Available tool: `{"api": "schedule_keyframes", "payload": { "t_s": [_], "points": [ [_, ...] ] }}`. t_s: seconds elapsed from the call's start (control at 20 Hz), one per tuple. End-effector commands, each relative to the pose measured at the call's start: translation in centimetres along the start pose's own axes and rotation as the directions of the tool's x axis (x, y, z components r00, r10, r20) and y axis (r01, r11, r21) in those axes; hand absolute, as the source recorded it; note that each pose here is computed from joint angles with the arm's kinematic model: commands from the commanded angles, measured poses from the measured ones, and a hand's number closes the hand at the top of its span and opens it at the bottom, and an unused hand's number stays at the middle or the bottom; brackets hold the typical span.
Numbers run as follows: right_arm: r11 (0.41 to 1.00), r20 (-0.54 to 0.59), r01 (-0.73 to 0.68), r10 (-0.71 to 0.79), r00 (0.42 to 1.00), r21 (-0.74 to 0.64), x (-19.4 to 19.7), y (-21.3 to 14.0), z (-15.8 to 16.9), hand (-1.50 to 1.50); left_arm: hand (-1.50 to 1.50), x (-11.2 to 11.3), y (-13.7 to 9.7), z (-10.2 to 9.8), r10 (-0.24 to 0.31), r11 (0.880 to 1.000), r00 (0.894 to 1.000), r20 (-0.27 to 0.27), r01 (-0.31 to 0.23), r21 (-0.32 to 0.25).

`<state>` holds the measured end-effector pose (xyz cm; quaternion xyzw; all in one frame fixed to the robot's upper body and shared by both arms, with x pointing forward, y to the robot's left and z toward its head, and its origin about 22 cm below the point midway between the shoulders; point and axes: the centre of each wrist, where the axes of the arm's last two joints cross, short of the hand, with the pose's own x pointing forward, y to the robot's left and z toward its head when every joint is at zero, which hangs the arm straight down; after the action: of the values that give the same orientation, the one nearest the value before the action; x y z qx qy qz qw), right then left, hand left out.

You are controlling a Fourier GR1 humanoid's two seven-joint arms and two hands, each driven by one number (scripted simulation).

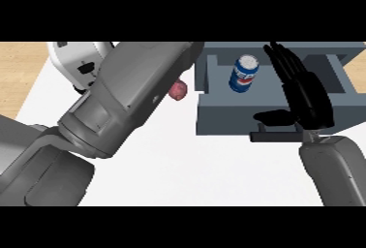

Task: Pick up the can, place it into the drawer and close the drawer

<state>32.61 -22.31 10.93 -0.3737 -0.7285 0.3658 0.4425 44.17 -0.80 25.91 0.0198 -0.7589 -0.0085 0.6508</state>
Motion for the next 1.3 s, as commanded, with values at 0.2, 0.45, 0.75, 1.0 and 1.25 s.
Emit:
{"api": "schedule_keyframes", "payload": {
  "t_s": [0.2,0.45,0.75,1.0,1.25],
  "points": [
    [0.996,-0.006,-0.088,0.088,0.996,-0.022,-1.0,5.2,-4.5,-1.50,-1.50,1.4,0.8,-0.3,0.021,1.000,1.000,-0.008,-0.021,0.015],
    [0.987,-0.055,-0.151,0.149,0.987,-0.045,-2.1,7.4,-4.8,-1.50,-1.50,0.5,3.7,-1.0,0.015,0.999,1.000,-0.007,-0.015,0.046],
    [0.969,-0.073,-0.203,0.195,0.978,-0.138,-2.9,8.0,-7.3,-1.50,-1.50,-2.0,5.1,-0.9,-0.019,0.999,1.000,-0.017,0.019,0.029],
    [0.962,-0.063,-0.214,0.206,0.976,-0.171,-0.7,6.3,-11.2,-1.50,-1.50,-0.9,8.9,-1.8,-0.013,0.999,0.999,-0.048,0.015,0.036],
    [0.947,-0.092,-0.252,0.238,0.967,-0.201,-0.6,4.5,-13.3,-1.50,-1.50,-0.2,8.3,-1.0,-0.005,1.000,1.000,-0.012,0.005,0.030]
  ]
}}
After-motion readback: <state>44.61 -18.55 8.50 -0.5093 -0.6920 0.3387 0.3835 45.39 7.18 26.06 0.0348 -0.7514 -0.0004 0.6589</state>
